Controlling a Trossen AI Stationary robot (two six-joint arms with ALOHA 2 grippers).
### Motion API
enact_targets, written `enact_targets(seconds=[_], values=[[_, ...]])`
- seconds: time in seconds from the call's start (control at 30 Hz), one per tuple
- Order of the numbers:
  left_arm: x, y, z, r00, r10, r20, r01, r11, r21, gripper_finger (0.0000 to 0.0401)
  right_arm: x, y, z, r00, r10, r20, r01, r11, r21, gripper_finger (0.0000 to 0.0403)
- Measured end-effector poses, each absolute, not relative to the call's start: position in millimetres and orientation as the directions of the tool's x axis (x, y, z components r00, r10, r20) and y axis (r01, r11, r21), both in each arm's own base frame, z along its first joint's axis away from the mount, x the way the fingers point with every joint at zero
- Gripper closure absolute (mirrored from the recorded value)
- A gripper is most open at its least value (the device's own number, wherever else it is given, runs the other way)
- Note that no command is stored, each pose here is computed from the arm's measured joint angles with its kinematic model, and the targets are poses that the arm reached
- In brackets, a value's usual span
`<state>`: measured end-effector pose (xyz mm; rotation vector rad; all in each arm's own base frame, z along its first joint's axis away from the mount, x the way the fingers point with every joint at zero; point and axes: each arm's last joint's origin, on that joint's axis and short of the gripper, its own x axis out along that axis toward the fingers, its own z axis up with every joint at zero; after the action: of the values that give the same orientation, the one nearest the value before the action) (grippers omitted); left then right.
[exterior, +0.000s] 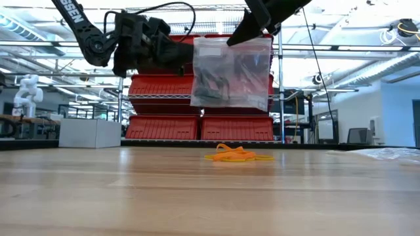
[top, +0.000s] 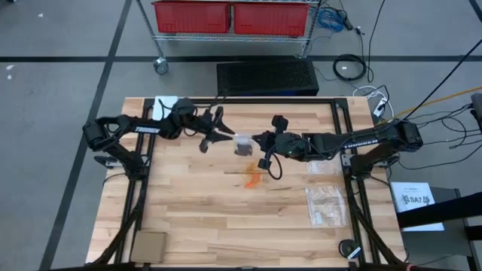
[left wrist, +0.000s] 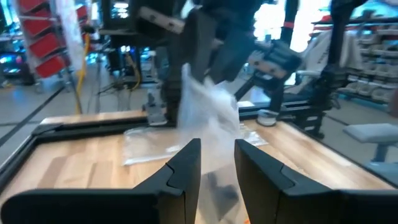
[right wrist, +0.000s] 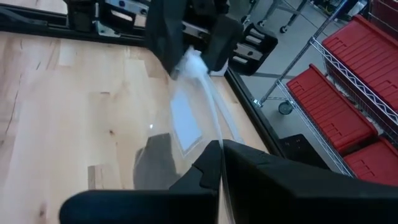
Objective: Sort rubber bands
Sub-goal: Close the top left transparent zip bag
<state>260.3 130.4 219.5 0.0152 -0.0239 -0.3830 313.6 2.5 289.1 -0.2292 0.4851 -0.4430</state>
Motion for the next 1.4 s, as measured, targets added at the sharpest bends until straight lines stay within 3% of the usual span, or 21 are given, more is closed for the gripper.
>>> enact_targets(seconds=[1.4], values=[[265.8, 127.4, 225.9, 0.945, -0.325, 0.047, 0.325, 0.946, -0.001, 0.03, 313.3, 2.6, 289.4, 0.794, -0.458, -0.399, 0.348, 0.881, -0.319, 0.0403]])
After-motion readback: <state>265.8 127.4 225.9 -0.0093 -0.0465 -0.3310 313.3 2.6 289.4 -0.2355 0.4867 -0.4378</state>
